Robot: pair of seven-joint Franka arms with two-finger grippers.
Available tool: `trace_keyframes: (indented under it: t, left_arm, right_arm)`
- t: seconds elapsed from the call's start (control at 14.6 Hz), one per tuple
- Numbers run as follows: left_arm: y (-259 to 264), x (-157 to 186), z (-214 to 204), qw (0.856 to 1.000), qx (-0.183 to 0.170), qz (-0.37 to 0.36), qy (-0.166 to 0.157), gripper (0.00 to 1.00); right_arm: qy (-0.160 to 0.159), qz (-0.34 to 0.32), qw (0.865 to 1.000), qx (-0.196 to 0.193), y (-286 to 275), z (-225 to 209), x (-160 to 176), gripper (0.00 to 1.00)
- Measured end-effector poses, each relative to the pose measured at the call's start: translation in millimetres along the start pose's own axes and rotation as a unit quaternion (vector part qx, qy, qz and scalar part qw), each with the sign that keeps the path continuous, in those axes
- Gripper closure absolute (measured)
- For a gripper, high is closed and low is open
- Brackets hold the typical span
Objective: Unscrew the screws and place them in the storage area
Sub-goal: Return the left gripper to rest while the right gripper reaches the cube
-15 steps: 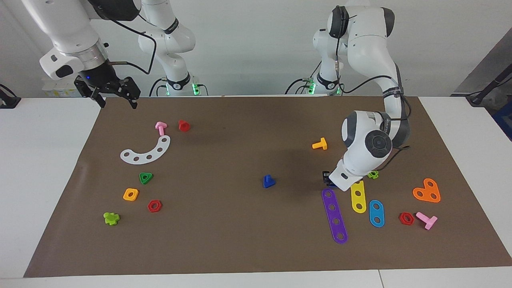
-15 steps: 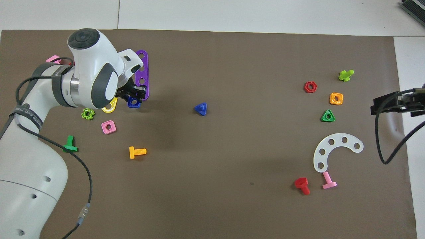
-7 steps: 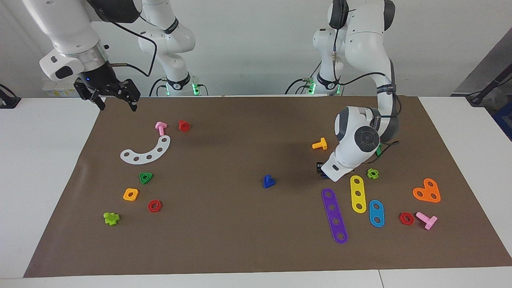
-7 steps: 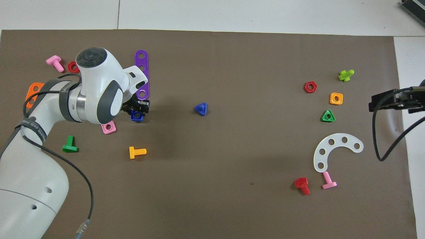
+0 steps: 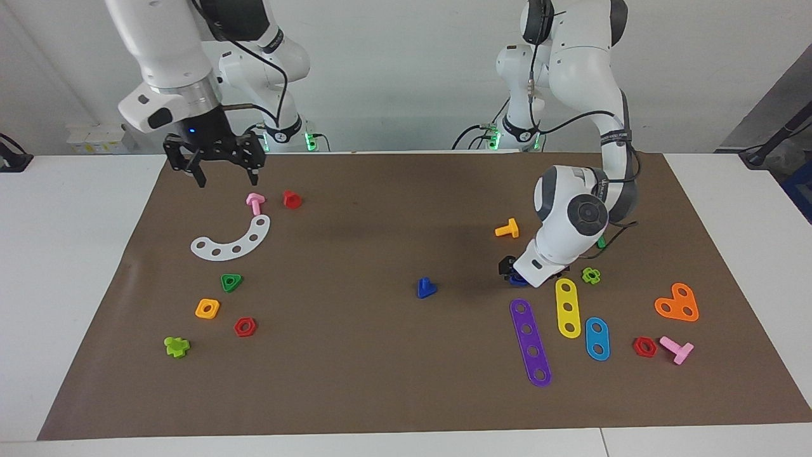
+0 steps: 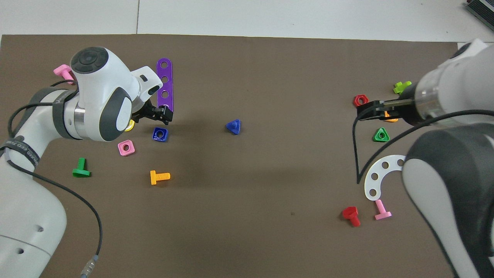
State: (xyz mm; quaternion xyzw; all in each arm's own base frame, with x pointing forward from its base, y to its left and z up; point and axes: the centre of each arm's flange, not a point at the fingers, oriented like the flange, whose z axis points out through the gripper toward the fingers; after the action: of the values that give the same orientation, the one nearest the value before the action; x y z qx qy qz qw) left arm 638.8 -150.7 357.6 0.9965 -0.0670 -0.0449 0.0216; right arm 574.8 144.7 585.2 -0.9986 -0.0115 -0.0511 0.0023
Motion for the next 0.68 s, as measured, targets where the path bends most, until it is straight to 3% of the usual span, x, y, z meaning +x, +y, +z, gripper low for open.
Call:
trace_keyframes:
  t: [0.2,0.41,0.68]
  left_arm:
    - [-68,-10,-54,1.0,-0.007,-0.004,0.023,0.0]
    - [-127,-33,-102,0.999,-0.013,-0.026,0.035,0.0]
    - [-137,-64,-158,0.999,-0.021,-0.034,0.015,0.0]
  right_arm:
    - [0.014,0.017,1.0,0.018,-97,72,14,0.0]
    - [0.028,0.023,0.999,0.038,-185,140,8,0.0]
    - [0.021,0.009,0.999,0.034,-234,197,-5,0.0]
